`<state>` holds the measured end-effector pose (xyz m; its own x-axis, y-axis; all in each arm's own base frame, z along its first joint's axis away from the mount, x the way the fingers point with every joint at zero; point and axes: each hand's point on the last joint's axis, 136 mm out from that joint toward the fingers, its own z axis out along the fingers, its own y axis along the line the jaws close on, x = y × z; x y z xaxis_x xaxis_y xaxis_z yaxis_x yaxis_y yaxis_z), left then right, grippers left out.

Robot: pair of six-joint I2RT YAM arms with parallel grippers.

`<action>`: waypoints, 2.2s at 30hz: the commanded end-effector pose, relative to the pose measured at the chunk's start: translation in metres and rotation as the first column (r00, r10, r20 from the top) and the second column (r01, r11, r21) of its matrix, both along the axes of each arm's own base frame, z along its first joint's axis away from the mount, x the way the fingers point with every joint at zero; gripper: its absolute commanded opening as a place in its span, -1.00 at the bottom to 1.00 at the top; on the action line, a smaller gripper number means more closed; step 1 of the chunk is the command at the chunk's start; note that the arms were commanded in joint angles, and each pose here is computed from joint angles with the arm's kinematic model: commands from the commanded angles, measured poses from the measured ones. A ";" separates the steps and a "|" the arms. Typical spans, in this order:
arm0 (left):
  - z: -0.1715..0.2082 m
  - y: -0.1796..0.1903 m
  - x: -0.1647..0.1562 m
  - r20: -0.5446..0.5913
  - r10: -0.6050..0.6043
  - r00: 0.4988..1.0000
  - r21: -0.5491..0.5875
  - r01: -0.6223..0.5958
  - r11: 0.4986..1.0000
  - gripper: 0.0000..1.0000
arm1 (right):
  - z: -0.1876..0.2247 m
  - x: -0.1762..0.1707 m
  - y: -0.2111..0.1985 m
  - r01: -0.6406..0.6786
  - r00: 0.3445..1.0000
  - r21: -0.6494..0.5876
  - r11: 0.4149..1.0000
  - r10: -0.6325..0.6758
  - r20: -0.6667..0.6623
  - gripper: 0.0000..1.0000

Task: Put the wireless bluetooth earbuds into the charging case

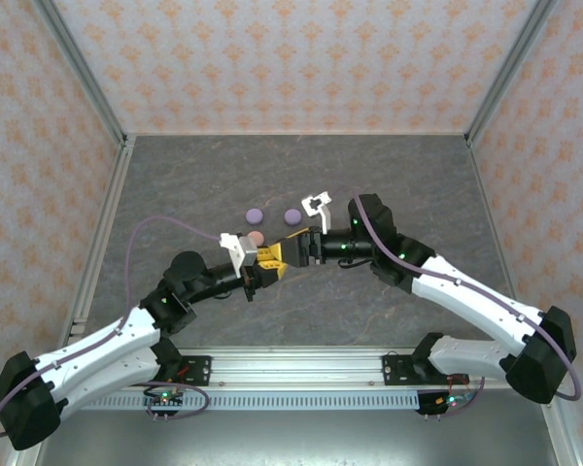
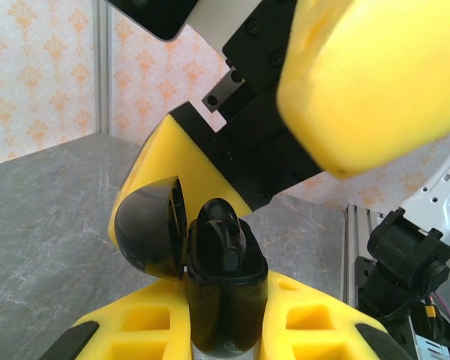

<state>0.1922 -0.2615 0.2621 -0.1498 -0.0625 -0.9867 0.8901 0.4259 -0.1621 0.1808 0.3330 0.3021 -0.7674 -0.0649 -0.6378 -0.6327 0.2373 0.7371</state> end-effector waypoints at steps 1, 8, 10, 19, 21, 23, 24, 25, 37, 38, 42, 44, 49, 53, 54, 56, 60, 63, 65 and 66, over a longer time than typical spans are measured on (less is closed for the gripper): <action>0.021 -0.003 -0.002 0.039 -0.017 0.999 -0.034 0.018 0.999 -1.00 | 0.027 -0.005 0.002 -0.037 0.998 0.079 0.996 0.032 0.060 0.47; 0.020 -0.004 -0.002 0.035 -0.019 0.999 -0.024 0.020 1.000 -1.00 | 0.044 -0.005 -0.006 -0.013 0.989 0.095 0.995 -0.001 0.147 0.45; 0.019 -0.004 -0.002 0.034 -0.019 0.999 -0.020 0.019 1.000 -1.00 | 0.048 -0.007 -0.009 -0.009 0.985 0.094 0.996 -0.007 0.172 0.45; 0.018 -0.004 0.000 0.030 -0.008 1.000 -0.013 0.008 1.000 -1.00 | 0.043 -0.009 -0.026 0.054 0.977 0.065 0.996 -0.066 0.202 0.47; 0.018 -0.003 0.002 0.026 0.003 1.000 -0.011 -0.003 1.000 -1.00 | 0.036 -0.004 -0.029 0.091 0.976 0.024 0.996 -0.094 0.199 0.48; 0.015 -0.003 0.005 0.013 0.019 1.000 -0.001 -0.019 1.000 -1.00 | 0.027 0.003 -0.036 0.146 0.970 -0.037 0.989 -0.136 0.199 0.49; 0.013 -0.003 0.008 0.004 0.028 1.000 0.010 -0.028 1.000 -1.00 | 0.022 0.009 -0.041 0.193 0.963 -0.076 0.978 -0.175 0.203 0.50; 0.009 -0.003 0.009 -0.009 0.034 0.999 0.025 -0.034 0.999 -1.00 | 0.017 0.015 -0.046 0.233 0.956 -0.109 0.966 -0.207 0.209 0.50; -0.095 -0.009 0.082 -0.397 0.243 0.885 0.251 -0.150 0.956 -1.00 | -0.061 0.070 -0.145 0.687 0.720 -0.330 0.648 -0.669 0.184 0.71; -0.104 -0.007 0.090 -0.429 0.272 0.861 0.270 -0.165 0.949 -1.00 | -0.068 0.070 -0.150 0.701 0.703 -0.331 0.631 -0.689 0.175 0.74; -0.137 -0.005 0.116 -0.547 0.357 0.757 0.333 -0.195 0.923 -1.00 | -0.094 0.067 -0.170 0.732 0.655 -0.382 0.564 -0.736 0.172 0.78; -0.148 -0.011 0.124 -0.582 0.372 0.724 0.361 -0.180 0.915 -1.00 | -0.101 0.064 -0.174 0.732 0.650 -0.401 0.551 -0.741 0.169 0.78; -0.176 -0.008 0.153 -0.611 0.495 0.617 0.466 -0.225 0.856 -1.00 | -0.112 0.057 -0.179 0.725 0.647 -0.427 0.540 -0.746 0.157 0.78; -0.185 -0.012 0.169 -0.642 0.521 0.562 0.469 -0.251 0.847 -1.00 | -0.114 0.052 -0.185 0.729 0.641 -0.428 0.534 -0.752 0.153 0.78; -0.189 -0.013 0.171 -0.644 0.531 0.551 0.479 -0.251 0.841 -1.00 | -0.115 0.050 -0.187 0.732 0.637 -0.428 0.530 -0.755 0.154 0.78; -0.197 -0.011 0.175 -0.642 0.555 0.530 0.501 -0.258 0.826 -1.00 | -0.116 0.046 -0.192 0.735 0.633 -0.430 0.525 -0.759 0.154 0.78; -0.209 -0.010 0.181 -0.647 0.580 0.495 0.521 -0.268 0.810 -0.88 | -0.120 0.038 -0.201 0.742 0.620 -0.432 0.513 -0.770 0.150 0.78; -0.215 -0.008 0.182 -0.646 0.595 0.479 0.538 -0.267 0.800 -0.63 | -0.120 0.032 -0.209 0.754 0.604 -0.426 0.501 -0.783 0.149 0.78; -0.218 -0.006 0.183 -0.639 0.609 0.470 0.552 -0.271 0.788 -0.45 | -0.120 0.029 -0.213 0.763 0.594 -0.418 0.494 -0.791 0.149 0.78; -0.220 -0.005 0.184 -0.638 0.613 0.466 0.558 -0.268 0.785 -0.34 | -0.119 0.028 -0.216 0.767 0.588 -0.416 0.487 -0.794 0.153 0.78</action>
